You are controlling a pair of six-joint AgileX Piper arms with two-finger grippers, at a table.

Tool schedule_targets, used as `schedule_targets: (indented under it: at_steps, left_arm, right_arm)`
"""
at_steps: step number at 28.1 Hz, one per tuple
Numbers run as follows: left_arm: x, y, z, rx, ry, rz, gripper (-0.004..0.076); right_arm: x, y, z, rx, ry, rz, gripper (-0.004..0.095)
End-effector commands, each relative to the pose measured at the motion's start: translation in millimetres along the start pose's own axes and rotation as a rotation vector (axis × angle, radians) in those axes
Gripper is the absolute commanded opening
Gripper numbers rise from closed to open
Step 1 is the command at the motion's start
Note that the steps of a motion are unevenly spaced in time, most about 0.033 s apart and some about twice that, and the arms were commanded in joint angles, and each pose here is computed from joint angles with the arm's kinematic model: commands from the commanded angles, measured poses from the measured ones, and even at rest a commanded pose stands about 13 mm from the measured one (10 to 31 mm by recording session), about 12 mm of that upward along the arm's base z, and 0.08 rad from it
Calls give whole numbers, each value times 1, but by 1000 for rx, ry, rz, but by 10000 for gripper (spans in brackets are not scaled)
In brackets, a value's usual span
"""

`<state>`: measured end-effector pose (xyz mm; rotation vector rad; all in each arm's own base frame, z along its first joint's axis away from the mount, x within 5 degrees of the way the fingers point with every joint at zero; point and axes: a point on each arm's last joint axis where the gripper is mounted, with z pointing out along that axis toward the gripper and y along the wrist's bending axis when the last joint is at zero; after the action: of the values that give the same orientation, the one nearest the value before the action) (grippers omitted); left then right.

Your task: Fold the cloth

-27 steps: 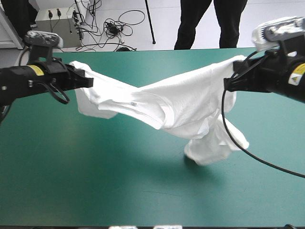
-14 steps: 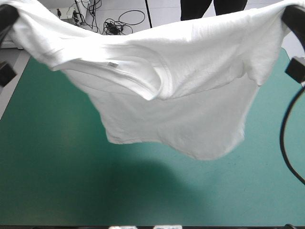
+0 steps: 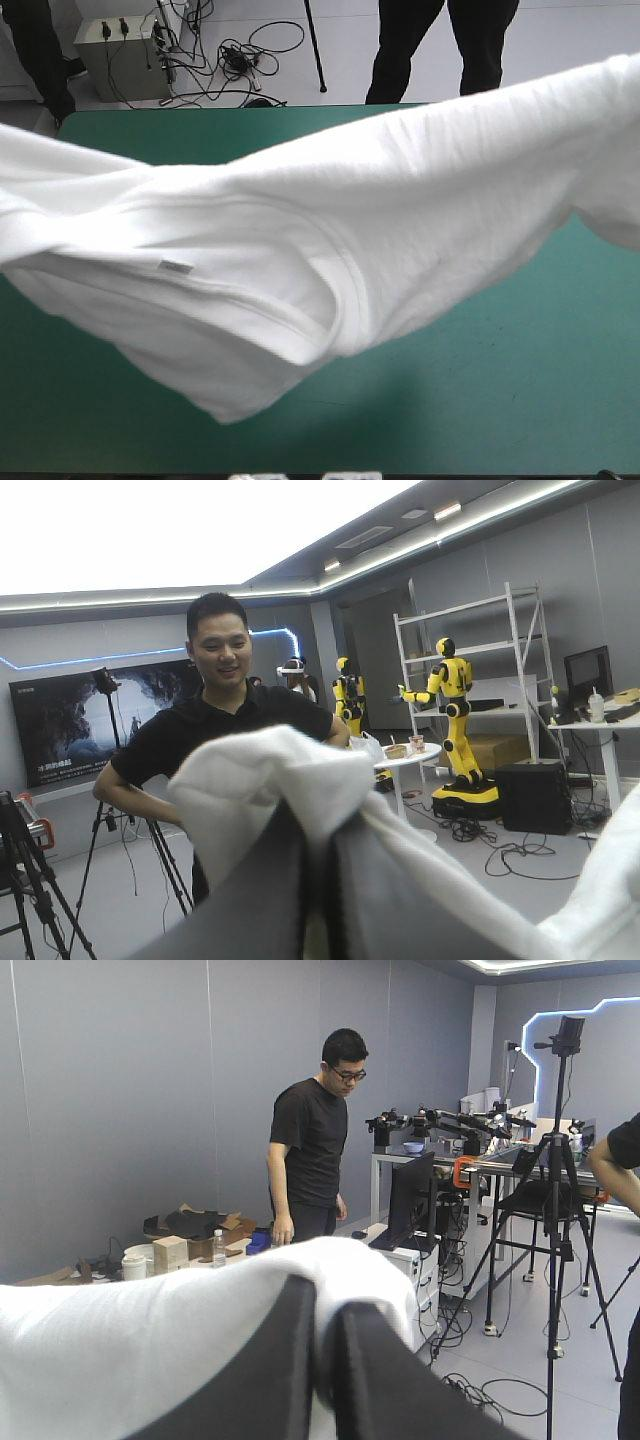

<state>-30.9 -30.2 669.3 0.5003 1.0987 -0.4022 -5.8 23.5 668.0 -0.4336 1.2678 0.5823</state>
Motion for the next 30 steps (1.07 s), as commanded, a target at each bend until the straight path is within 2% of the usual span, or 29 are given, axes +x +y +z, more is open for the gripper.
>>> schedule_targets:
  at_steps: [1, 7, 12, 18, 19, 25, 27, 30]
  left_arm:
    - [-4, -2, -4, 5, -36, -6, -9]
    - [26, 5, 18, 22, 139, -65, -9]
    - [61, 16, 42, 9, 285, -130, -9]
    - [112, 39, 83, -48, 441, -171, -9]
    - [130, 49, 101, -84, 488, -179, -9]
    - [202, 85, 171, -153, 609, -189, -9]
    - [243, 99, 202, -171, 664, -201, -9]
    - [283, 111, 228, -185, 700, -218, -9]
  right_arm:
    - [-5, 3, -11, -6, -38, 16, -16]
    - [12, 1, -4, -7, 85, 71, -17]
    - [51, -15, 36, 35, 282, 115, -17]
    - [149, -52, 109, 161, 655, 151, -17]
    - [184, -65, 132, 199, 744, 150, -17]
    - [247, -98, 188, 309, 853, 50, -18]
    - [269, -115, 216, 358, 858, -28, -17]
    - [288, -135, 236, 398, 879, -31, -17]
